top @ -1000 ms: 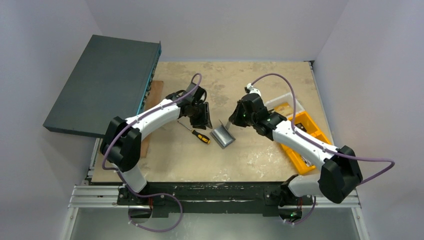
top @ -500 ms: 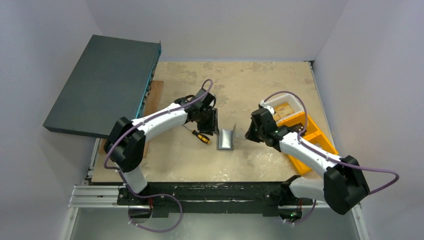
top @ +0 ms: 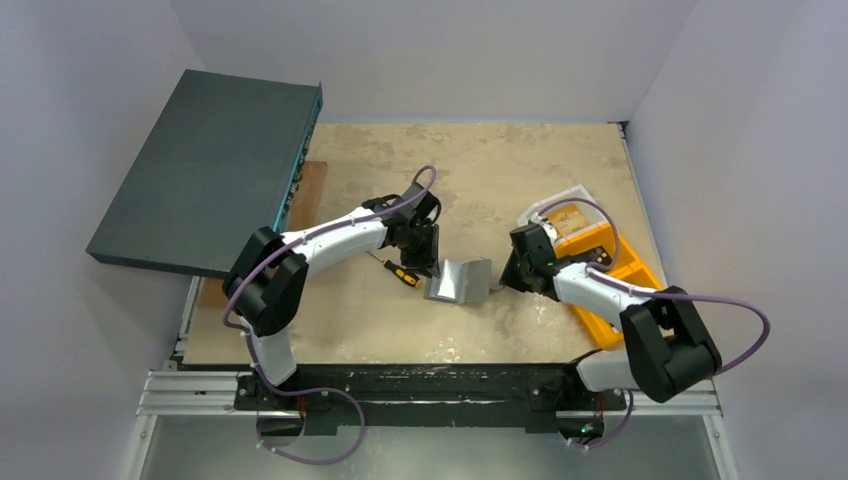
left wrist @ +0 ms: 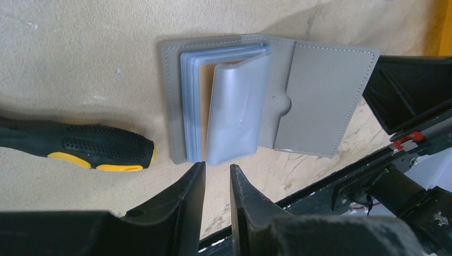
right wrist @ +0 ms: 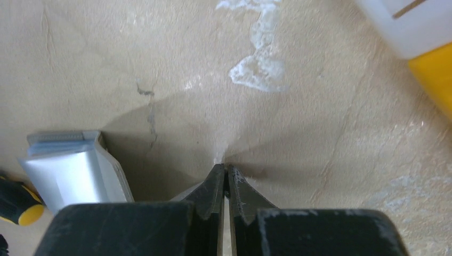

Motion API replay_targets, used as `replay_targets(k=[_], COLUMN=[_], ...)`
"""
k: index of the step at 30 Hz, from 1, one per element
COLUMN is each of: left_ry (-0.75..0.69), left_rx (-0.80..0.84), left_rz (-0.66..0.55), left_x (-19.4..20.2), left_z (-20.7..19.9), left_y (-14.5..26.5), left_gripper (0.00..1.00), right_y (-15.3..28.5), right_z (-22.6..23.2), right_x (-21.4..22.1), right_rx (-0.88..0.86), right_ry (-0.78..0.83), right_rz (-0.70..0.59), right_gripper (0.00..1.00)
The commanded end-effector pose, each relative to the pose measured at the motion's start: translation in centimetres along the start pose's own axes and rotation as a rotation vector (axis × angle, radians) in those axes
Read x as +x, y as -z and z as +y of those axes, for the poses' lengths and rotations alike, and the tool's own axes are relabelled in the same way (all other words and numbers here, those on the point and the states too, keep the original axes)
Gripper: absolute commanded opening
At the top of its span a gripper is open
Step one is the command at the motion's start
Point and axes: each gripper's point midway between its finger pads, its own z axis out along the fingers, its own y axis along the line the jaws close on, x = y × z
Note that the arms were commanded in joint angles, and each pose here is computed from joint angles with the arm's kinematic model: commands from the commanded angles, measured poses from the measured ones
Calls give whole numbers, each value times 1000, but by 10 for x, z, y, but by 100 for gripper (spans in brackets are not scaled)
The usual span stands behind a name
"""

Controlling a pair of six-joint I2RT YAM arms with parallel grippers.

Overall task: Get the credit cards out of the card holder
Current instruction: Open the card holder at the center of the board.

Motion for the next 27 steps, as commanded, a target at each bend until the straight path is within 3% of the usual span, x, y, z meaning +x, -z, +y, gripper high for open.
replay_targets(k=[1, 8, 18, 27], left_ry=[-16, -12, -1, -20], left_rx=[22, 7, -2, 1], left_rz=[-33, -20, 1, -33], left_x=[-15, -18, -19, -25], left_z=[-14, -15, -14, -18], left_y=[-2, -14, -31, -17], left_gripper=[21, 12, 6, 5], right_y=[-9, -3, 37, 96], right_z=[5, 22, 33, 100], right_x=[-21, -36, -68, -78], right_rx=[0, -43, -70, -214], right_ry=[2, 27, 61, 161], right_rz=[-34, -47, -148, -221], right_gripper=[0, 1, 33, 36])
